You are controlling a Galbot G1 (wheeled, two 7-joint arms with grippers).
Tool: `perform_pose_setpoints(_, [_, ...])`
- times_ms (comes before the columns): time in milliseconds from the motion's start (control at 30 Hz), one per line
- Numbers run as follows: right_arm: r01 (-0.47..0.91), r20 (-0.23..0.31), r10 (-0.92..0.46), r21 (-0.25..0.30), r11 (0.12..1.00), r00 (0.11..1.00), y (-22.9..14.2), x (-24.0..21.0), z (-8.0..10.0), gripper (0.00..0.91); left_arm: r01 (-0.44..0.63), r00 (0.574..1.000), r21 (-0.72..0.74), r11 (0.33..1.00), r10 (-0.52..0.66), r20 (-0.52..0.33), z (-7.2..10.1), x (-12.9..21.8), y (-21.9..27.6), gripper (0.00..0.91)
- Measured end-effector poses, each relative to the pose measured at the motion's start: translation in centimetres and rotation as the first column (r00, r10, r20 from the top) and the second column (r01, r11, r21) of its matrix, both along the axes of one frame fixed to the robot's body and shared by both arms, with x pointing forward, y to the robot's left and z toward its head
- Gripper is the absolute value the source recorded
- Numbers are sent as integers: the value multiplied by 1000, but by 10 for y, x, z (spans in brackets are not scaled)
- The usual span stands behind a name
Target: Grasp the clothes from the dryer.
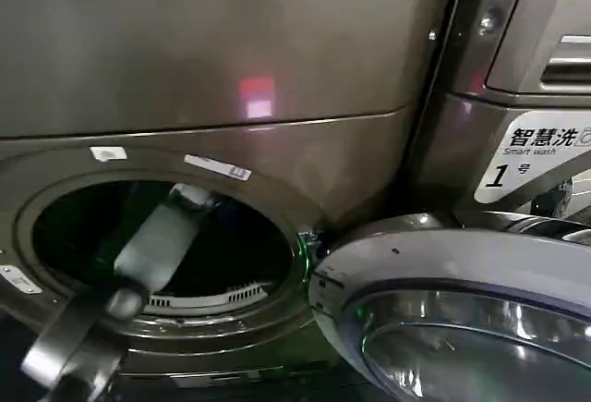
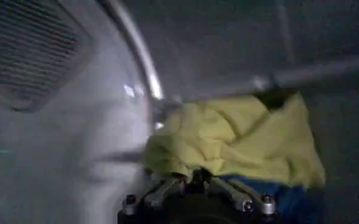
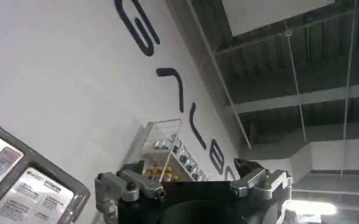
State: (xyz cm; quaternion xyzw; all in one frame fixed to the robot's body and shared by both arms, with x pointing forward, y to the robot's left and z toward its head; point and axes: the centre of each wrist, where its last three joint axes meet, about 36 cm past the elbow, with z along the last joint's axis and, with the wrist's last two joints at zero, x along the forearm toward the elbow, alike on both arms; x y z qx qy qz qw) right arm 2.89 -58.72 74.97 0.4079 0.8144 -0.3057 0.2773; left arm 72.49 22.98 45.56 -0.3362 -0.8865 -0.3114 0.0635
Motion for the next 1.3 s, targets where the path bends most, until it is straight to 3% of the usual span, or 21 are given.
perform_pose_setpoints(233, [-1,-1,1,4,1000,1000,-2,1,-2,907,-167,963,-244,955,211,168,11,-29,-23,0])
perform_pose_setpoints(500, [7,0,-7,-2,1000,1000,-1,-2,0,907,-268,862,-501,823,437,256,33,-60,-43,0])
perform_pose_setpoints(767, [31,13,-31,-22,999,999,-2,-7,10,907,-346,747,-639,687,613,256,33,-89,-40,0])
perform_pose_setpoints(900, [41,18,-40,-38,998,999,-1,-10,16,907,-377,713,-665,644,660,235,26,-107,-31,0])
perform_pose_setpoints(1100, [52,30,-51,-47,998,998,0,-13,19,907,-400,701,-673,623,680,213,10,-131,-31,0])
perform_pose_setpoints(1300, [58,34,-56,-57,997,998,0,-16,23,907,-403,696,-681,611,688,206,7,-138,-32,0])
